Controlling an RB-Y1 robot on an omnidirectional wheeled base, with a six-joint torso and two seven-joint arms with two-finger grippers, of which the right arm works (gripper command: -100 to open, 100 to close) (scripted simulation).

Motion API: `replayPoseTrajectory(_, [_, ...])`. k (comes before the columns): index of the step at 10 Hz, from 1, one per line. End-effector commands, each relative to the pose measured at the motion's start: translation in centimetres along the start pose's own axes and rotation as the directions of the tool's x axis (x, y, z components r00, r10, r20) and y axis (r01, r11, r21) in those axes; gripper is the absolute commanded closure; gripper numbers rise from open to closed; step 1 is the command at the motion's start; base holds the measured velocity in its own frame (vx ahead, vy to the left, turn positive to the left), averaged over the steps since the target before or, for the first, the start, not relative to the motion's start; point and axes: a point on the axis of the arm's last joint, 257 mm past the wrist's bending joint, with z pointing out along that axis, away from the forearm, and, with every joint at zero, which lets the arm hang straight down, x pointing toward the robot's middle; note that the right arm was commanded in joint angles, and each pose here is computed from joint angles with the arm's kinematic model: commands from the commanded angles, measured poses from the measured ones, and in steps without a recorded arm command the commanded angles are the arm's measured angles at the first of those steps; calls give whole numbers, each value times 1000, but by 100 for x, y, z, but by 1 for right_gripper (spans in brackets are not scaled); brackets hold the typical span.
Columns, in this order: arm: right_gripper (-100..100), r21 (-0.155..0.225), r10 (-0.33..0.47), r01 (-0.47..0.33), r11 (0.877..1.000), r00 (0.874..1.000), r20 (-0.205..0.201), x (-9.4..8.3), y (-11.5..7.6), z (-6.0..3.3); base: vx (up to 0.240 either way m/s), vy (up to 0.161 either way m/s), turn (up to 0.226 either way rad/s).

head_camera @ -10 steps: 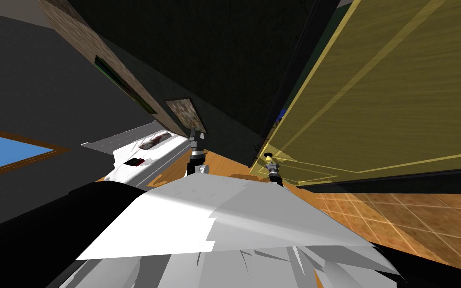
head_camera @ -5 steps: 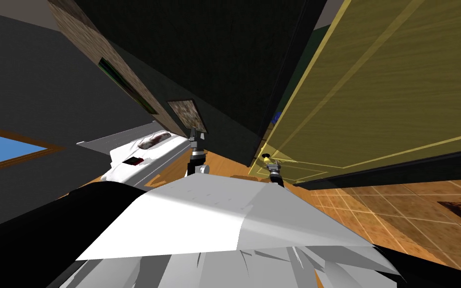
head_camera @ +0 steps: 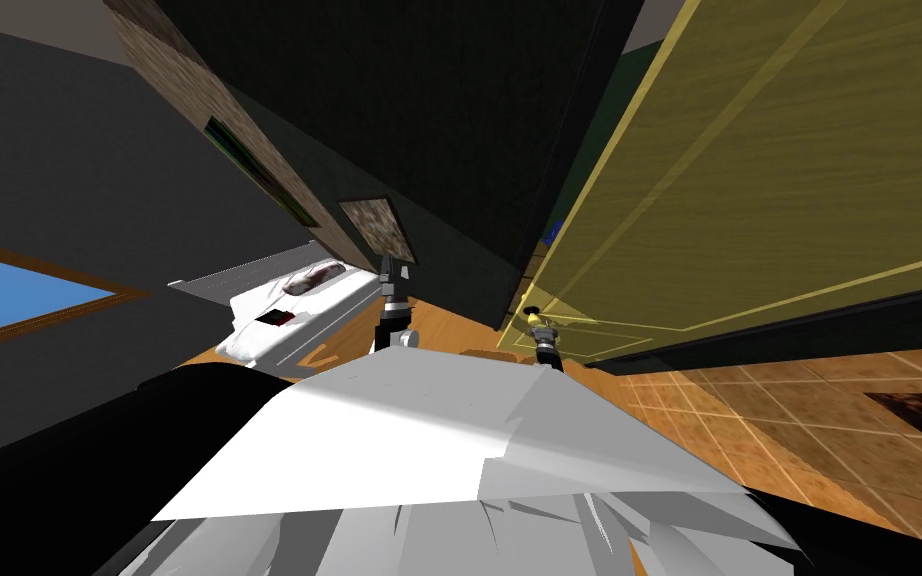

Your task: Pull the door open

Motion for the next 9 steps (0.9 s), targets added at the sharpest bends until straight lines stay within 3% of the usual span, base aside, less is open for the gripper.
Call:
replayPoseTrajectory(1, [-100,15,43,-42,999,998,-37,190,-166,67,-43,-4,11])
replayPoseTrajectory(3, [-100,15,87,-86,996,996,-36,209,-196,71,-25,-8,5])
replayPoseTrajectory(5, [-100,18,76,-76,997,997,-4,70,-197,8,-29,8,40])
replayPoseTrajectory(7, [-100,15,87,-86,996,996,-36,209,-196,71,-2,46,26])
replayPoseTrajectory(9, [-100,15,174,-173,985,984,-35,248,-257,80,-49,-14,1])
